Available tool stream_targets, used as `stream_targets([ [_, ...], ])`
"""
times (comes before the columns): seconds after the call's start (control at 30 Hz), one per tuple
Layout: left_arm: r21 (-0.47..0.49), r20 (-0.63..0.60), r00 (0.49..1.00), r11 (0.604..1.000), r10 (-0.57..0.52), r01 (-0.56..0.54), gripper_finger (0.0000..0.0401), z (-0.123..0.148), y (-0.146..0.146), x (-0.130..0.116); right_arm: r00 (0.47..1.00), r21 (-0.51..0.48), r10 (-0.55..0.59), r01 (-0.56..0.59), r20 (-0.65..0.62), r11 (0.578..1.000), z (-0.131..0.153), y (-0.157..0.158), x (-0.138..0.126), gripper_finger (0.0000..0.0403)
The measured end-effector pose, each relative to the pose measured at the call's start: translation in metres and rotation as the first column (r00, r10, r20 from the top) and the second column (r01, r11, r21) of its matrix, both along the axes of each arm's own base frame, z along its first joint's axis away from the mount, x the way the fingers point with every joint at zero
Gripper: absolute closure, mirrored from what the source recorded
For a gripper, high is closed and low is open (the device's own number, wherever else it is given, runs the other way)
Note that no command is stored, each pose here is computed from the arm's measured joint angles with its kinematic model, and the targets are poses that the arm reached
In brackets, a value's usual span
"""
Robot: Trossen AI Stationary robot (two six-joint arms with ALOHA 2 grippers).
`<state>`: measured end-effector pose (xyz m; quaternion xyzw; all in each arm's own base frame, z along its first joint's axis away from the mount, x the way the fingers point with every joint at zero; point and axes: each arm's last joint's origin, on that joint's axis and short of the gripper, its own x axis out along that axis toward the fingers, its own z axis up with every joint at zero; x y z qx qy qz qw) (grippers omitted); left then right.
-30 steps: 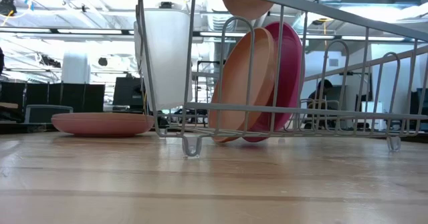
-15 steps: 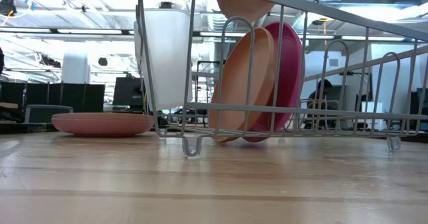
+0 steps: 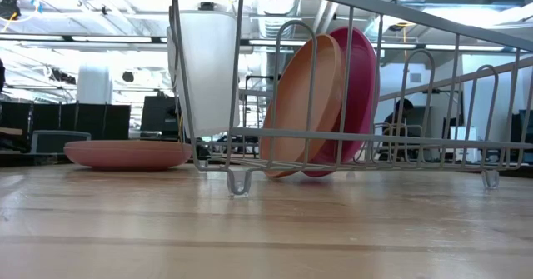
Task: Sort dishes
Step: Put the top light orange plate in the dish rack
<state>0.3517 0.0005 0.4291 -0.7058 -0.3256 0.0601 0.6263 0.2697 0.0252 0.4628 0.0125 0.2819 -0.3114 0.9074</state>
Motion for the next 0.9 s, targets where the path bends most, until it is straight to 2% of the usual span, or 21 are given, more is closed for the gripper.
stream_targets([
  [0.23,0.065,0.02,0.984,0.982,-0.178,0.176,0.0301,0.002,-0.005,0.002,1.0,0.019,-0.006,0.006,0.004,1.0,0.003,0.001,-0.01,0.0321],
  [0.57,0.168,0.075,0.91,0.905,-0.408,0.392,0.0295,0.013,-0.012,-0.004,0.998,0.023,0.002,-0.001,-0.056,1.0,0.001,-0.001,-0.018,0.0331],
  [0.63,0.181,0.072,0.898,0.891,-0.435,0.417,0.0295,0.013,-0.013,-0.004,0.998,0.021,0.002,0.0,-0.067,1.0,0.001,-0.001,-0.02,0.0338],
  [0.9,0.198,0.101,0.893,0.888,-0.439,0.415,0.0295,0.016,-0.012,-0.005,0.997,0.046,-0.007,0.011,-0.083,0.999,0.001,-0.002,-0.029,0.0376],
])
